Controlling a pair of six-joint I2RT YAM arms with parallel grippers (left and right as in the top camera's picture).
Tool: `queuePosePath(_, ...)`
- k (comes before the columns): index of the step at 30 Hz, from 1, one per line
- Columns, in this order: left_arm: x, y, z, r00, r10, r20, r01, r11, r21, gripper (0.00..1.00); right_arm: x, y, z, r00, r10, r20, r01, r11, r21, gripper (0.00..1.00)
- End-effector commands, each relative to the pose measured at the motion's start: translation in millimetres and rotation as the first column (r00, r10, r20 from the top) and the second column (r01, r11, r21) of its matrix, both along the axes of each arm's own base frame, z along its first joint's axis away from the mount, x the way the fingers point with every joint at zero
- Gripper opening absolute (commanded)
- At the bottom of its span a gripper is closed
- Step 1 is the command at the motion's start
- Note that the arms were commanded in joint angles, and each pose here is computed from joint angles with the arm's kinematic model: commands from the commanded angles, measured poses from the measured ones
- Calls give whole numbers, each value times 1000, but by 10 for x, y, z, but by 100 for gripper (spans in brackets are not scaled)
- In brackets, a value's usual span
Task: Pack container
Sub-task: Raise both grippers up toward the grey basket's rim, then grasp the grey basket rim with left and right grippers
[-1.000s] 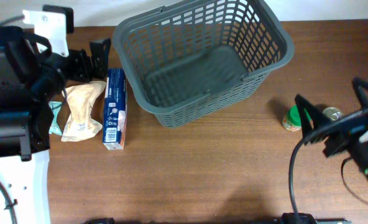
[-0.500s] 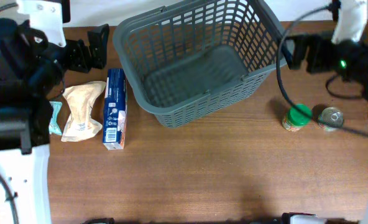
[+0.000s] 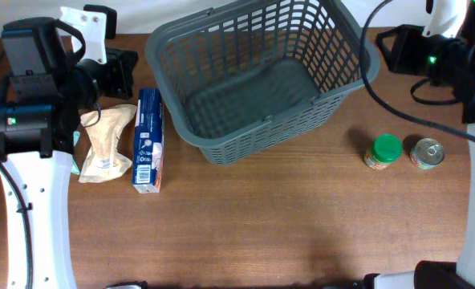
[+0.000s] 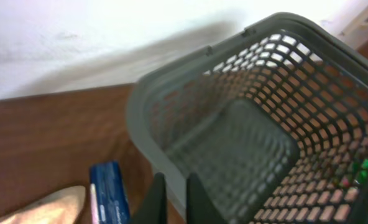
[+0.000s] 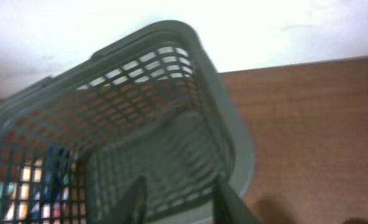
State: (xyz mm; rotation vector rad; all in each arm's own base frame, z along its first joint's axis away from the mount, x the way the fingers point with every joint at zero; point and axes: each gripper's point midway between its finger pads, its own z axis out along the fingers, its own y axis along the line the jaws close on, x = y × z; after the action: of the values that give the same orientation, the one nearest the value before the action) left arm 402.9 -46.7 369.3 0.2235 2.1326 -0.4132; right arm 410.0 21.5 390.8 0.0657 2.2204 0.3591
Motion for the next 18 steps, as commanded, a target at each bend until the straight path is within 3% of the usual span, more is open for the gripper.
queuePosePath(1, -205, -249, 158, 997, -75, 5, 75, 995, -64, 2, 118, -115, 19, 999, -44, 28, 46, 997, -68, 20)
queuePosePath(7, -459, -656, 145, 982, -188, -27, 185, 980, -72, 2, 380, -223, -78, 997, -58, 50, 64, 991, -120, 4)
queuePosePath(13, -744, -1042, 30, 955, -282, -93, 279, 959, -46, 2, 567, -384, -392, 996, -87, -20, 84, 990, -114, 4)
queuePosePath(18, -1119, -1264, -271, 908, -348, -234, 366, 930, 38, 2, 642, -548, -499, 992, -118, -37, 113, 987, -112, 4)
